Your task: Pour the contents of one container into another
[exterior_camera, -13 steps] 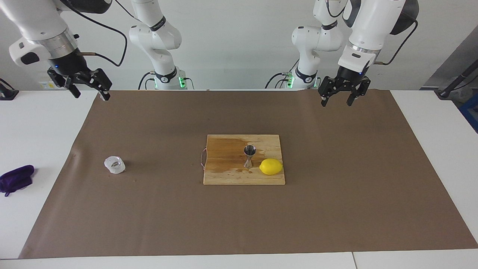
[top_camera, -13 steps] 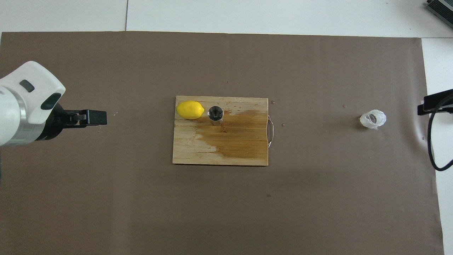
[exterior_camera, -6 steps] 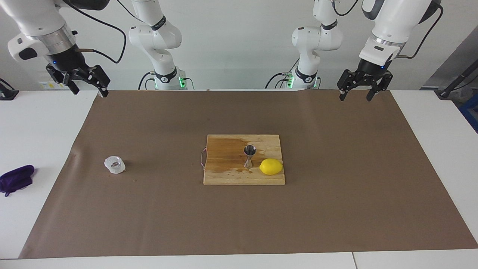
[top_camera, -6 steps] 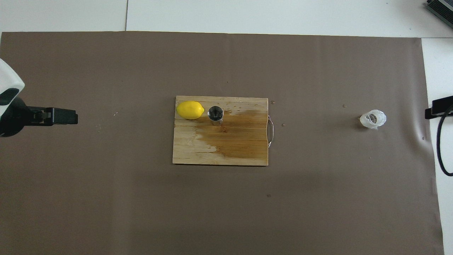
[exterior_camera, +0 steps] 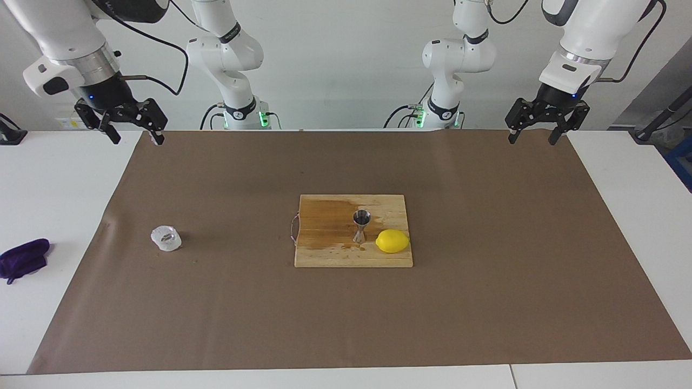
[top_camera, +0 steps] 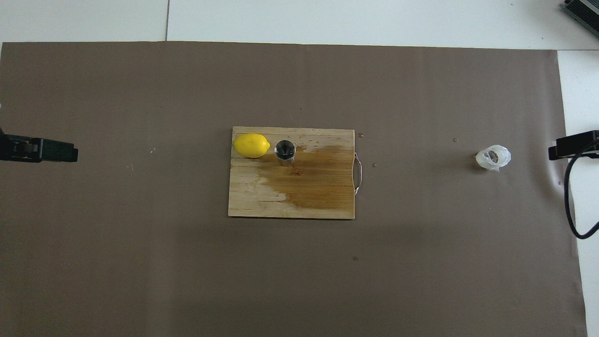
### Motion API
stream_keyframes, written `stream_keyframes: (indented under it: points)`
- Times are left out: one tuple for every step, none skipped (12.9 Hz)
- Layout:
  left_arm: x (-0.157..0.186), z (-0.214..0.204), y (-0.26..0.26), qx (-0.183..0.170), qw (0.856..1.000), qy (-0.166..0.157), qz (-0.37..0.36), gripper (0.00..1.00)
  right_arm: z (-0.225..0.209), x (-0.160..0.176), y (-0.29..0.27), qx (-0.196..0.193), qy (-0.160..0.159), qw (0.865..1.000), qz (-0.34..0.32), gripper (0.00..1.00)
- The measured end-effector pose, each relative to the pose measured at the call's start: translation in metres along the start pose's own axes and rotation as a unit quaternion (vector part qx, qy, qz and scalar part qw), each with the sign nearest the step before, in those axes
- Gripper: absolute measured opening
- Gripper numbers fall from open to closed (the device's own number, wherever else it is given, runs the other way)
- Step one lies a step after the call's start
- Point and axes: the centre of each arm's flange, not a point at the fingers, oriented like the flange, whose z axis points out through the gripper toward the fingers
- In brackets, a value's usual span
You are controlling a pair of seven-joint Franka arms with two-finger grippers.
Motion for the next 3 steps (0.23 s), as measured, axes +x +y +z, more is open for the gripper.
stream_keyframes:
  points:
    - [-0.0001, -0.0015, -0.0025, 0.003, 1.0, -0.002, 0.011, 1.0, 0.0014, -0.001, -0.0001, 0.0, -0.004, 1.0, -0.002, 1.0]
    - [-0.0001, -0.0033, -0.0035, 0.004, 1.0, -0.002, 0.016, 1.0, 0.0015, -0.002, -0.0001, 0.0, -0.006, 1.0, -0.003, 1.0]
    - [-0.0001, -0.0042, -0.0038, 0.005, 1.0, -0.002, 0.018, 1.0, 0.0009, -0.0026, -0.0002, 0.001, -0.006, 1.0, -0.004, 1.0]
